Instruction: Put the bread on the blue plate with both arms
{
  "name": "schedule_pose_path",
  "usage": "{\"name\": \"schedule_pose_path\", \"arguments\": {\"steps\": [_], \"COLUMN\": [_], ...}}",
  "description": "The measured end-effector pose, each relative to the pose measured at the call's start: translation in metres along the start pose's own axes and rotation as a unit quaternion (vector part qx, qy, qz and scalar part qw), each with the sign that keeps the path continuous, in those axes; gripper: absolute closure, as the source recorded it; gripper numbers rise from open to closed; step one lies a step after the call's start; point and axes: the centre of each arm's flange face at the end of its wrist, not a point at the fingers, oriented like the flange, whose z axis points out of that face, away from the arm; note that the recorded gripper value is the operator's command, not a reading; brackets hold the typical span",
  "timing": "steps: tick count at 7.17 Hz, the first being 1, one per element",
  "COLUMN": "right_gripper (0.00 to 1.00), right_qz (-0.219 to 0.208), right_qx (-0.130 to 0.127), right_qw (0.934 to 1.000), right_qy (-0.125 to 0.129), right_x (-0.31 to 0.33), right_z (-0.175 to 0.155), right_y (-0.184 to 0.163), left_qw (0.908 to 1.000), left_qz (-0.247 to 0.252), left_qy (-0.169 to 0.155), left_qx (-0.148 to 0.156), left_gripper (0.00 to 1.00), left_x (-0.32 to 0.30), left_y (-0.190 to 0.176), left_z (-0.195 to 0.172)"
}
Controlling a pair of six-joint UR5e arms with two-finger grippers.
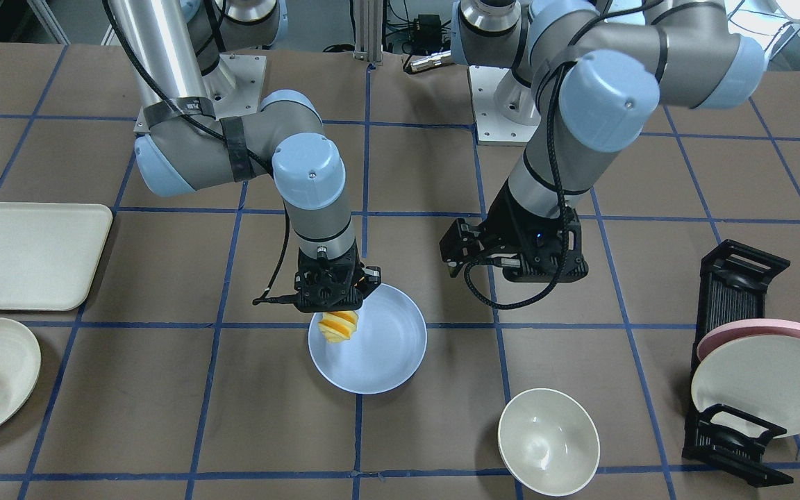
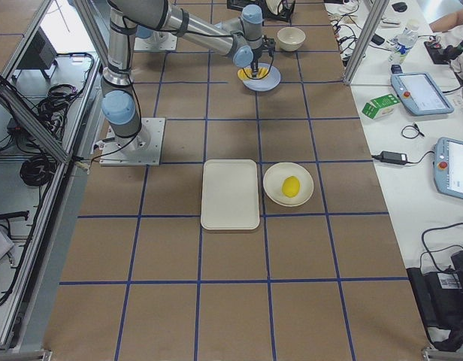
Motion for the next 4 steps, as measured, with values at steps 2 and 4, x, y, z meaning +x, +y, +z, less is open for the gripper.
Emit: {"name": "schedule_pose_path", "arguments": {"steps": [2, 4], "right_gripper": [0.00, 0.00], "right_qz": [0.001, 0.007], "right_qx": [0.032, 0.056], "right_qw": [0.9994, 0.9982], "right_qy": [-0.014, -0.023], "right_x": [-0.011, -0.011], "right_z": [0.008, 0.022], "right_y": [-0.010, -0.009], "left_qw": [0.9997, 0.9986], "left_qz": [0.007, 0.013], "left_qy": [-0.025, -0.051], "left_qx": [0.005, -0.009], "left_gripper": [0.00, 0.00], "left_x": [0.003, -0.002], "left_y": [0.022, 0.044], "left_z": [-0.057, -0.076]}}
